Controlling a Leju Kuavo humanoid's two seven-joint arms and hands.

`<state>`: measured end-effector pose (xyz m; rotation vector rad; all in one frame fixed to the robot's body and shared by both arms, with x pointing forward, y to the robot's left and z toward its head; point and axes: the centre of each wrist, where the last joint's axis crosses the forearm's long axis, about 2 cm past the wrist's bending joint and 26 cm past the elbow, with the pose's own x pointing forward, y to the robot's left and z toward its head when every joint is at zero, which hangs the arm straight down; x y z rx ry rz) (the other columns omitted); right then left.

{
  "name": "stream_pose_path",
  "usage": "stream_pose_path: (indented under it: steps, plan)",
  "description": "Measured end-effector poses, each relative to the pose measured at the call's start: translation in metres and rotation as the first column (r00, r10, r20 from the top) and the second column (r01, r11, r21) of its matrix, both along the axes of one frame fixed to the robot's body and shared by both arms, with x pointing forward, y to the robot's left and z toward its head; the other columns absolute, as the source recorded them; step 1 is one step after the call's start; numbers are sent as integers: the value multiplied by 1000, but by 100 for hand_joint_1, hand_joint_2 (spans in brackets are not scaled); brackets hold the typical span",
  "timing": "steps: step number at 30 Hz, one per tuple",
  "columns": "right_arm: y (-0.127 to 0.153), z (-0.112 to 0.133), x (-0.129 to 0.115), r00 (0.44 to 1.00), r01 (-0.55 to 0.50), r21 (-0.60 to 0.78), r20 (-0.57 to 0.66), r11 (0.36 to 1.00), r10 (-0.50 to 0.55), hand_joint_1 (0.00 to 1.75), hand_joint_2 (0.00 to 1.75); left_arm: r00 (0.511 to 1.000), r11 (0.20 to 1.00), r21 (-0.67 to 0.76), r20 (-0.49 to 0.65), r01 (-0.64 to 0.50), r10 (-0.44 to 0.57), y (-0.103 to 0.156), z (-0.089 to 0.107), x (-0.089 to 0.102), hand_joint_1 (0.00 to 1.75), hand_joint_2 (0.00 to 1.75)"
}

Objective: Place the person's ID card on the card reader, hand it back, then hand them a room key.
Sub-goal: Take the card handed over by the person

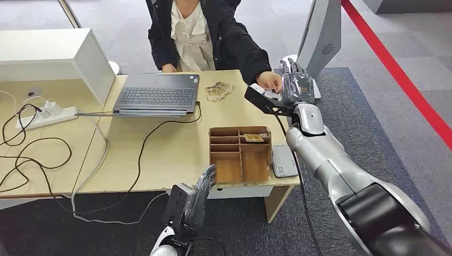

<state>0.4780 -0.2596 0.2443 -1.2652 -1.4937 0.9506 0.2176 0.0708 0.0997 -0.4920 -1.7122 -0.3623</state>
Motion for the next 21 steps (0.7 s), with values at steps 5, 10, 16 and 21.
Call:
stream_pose_path:
  steps: [5, 10, 16, 21]
  plan:
    - [-1, 1, 0, 1000, -9, 14, 24, 1000, 8, 175, 175, 1000, 1000, 0, 0, 5, -5, 0, 0, 0, 0, 0]
    - [-3, 3, 0, 999, -9, 23, 39, 1000, 8, 175, 175, 1000, 1000, 1, 0, 9, -9, 0, 0, 0, 0, 0]
    - [-3, 4, 0, 999, -10, 24, 41, 1000, 9, 175, 175, 1000, 1000, 1, 0, 9, -9, 0, 0, 0, 0, 0]
    - [-5, 4, 0, 999, -7, 25, 41, 1000, 6, 175, 175, 1000, 1000, 3, 0, 9, -9, 0, 0, 0, 0, 0]
